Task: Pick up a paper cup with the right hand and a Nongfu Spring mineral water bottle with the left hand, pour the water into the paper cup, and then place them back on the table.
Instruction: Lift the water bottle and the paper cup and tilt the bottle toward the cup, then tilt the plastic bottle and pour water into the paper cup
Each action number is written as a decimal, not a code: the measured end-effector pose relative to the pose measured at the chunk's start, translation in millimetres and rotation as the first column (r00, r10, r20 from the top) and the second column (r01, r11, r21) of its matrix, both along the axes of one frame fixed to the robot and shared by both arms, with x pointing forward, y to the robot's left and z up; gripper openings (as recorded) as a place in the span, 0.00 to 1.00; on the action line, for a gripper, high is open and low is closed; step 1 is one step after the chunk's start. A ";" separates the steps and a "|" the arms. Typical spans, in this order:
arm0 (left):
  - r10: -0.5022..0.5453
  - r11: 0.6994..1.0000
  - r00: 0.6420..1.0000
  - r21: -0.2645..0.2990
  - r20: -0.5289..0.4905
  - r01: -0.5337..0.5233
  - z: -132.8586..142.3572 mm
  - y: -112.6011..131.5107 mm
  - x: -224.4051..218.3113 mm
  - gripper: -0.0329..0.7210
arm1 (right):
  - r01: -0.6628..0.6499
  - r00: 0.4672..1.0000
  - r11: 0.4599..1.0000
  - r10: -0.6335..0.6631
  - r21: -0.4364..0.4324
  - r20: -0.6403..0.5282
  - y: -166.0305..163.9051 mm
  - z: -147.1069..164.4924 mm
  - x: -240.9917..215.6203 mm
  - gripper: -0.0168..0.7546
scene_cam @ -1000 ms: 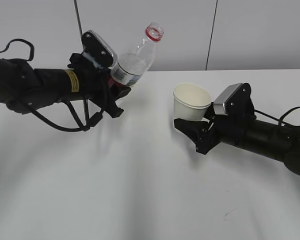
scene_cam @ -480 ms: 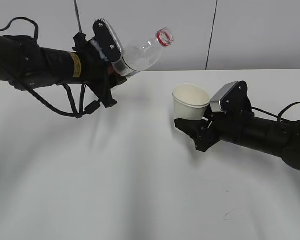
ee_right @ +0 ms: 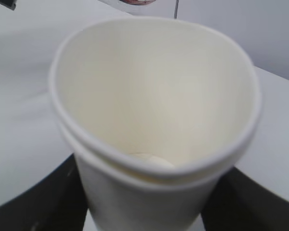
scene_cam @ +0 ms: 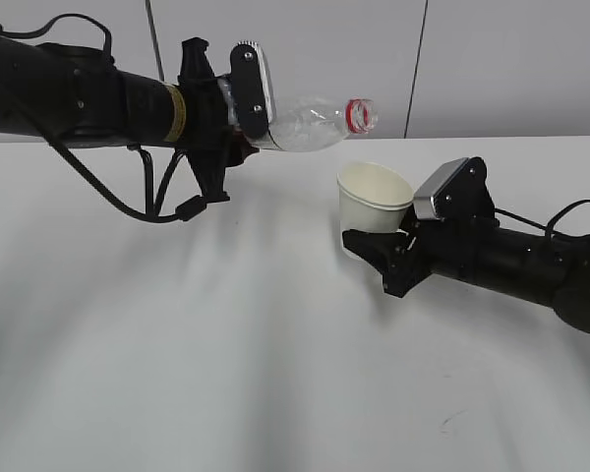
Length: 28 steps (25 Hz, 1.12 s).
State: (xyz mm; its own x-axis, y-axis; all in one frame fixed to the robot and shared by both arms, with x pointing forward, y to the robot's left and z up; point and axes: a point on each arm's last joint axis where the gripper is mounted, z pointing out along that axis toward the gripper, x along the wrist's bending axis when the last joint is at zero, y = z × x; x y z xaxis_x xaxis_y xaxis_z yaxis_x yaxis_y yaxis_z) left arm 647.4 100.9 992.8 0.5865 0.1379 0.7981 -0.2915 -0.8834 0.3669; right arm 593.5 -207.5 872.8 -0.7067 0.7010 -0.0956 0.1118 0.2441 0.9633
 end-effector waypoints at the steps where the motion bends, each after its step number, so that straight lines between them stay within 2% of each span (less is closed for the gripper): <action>1: -0.006 1.000 1.000 0.013 0.007 0.005 0.7 -1.7 -0.4 0.48 | -0.005 1.000 1.000 0.005 0.000 0.001 0.3 0.3 0.3 0.61; 7: -0.063 0.991 0.996 0.122 0.058 0.056 2.1 -7.2 -2.3 0.48 | -0.024 1.000 1.000 0.024 -0.006 0.000 1.4 0.0 -0.8 0.61; 18: -0.065 0.979 0.994 0.196 0.083 0.048 1.7 -4.2 -1.0 0.48 | -0.057 0.998 0.998 0.057 -0.037 0.012 2.6 12.5 -2.9 0.61; 22: -0.099 0.967 0.990 0.243 0.103 0.072 1.7 -4.3 -1.0 0.48 | -0.058 0.998 0.996 0.057 -0.068 -0.014 1.7 10.1 -3.5 0.61; 28: -0.111 0.962 0.988 0.259 0.109 0.080 1.7 -4.3 -1.0 0.47 | -0.070 0.997 0.994 0.068 -0.088 -0.026 2.3 8.1 -4.6 0.61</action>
